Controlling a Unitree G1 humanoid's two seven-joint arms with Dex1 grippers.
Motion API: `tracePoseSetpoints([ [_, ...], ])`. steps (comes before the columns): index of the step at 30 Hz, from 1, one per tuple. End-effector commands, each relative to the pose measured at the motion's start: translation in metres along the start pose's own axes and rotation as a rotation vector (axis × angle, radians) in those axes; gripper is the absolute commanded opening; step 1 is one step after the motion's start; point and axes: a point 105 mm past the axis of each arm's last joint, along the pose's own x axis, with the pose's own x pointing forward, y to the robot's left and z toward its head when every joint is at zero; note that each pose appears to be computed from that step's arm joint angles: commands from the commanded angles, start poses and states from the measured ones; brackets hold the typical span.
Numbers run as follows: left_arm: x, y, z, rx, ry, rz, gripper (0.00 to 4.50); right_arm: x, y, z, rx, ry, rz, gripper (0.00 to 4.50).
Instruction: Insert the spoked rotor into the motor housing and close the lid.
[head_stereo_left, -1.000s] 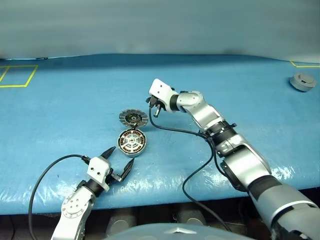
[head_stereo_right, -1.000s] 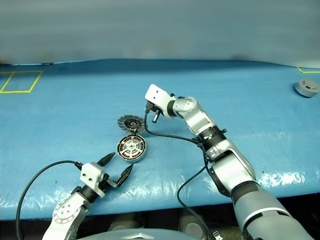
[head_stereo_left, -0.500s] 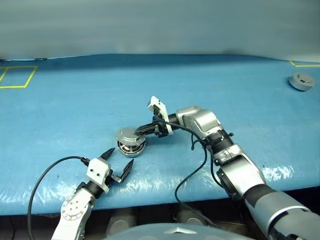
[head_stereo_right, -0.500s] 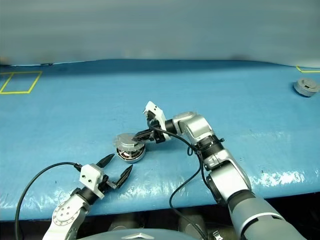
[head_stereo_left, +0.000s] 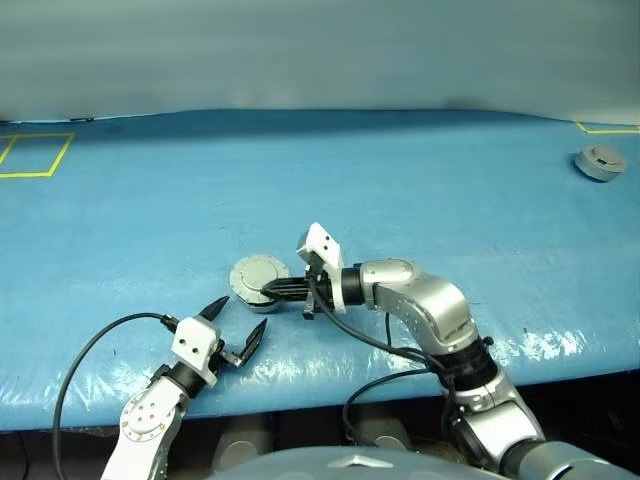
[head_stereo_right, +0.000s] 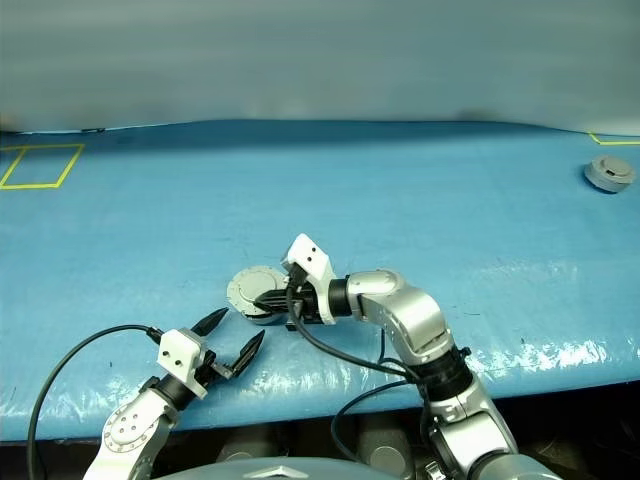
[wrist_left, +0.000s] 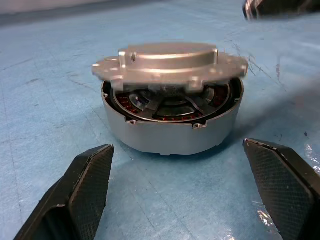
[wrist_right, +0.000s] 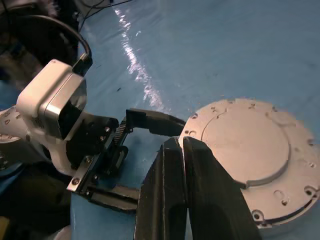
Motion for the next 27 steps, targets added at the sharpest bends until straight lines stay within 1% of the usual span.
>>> tracePoseSetpoints([
  [1,-0.001,0.000,0.008,0.007,-0.036,0.000,4.50,0.001,-0.004,0.003,-0.066,0.001,-0.224,1.29],
  [3,-0.001,-0.001,0.008,0.006,-0.035,-0.004,4.50,0.007,-0.008,-0.002,-0.036,0.004,-0.324,1.94],
  [5,0.000,-0.002,0.009,0.005,-0.036,-0.005,4.50,0.011,-0.012,-0.005,-0.010,0.007,-0.385,2.64],
  [7,0.000,-0.002,0.009,0.006,-0.035,-0.006,4.50,0.019,-0.013,-0.005,0.016,-0.005,-0.415,3.31],
  [10,0.000,-0.002,0.009,0.008,-0.036,-0.003,4.50,0.025,-0.012,-0.003,0.032,-0.020,-0.416,4.33],
  [11,0.000,-0.001,0.009,0.009,-0.036,-0.003,4.50,0.027,-0.013,-0.002,0.032,-0.023,-0.417,4.49],
  [20,-0.001,0.000,0.010,0.006,-0.033,0.007,4.50,0.040,-0.013,-0.007,0.001,-0.010,-0.398,4.49],
  [27,-0.002,0.001,0.009,0.003,-0.031,0.017,4.50,0.045,0.003,-0.013,-0.038,0.008,-0.301,4.49],
])
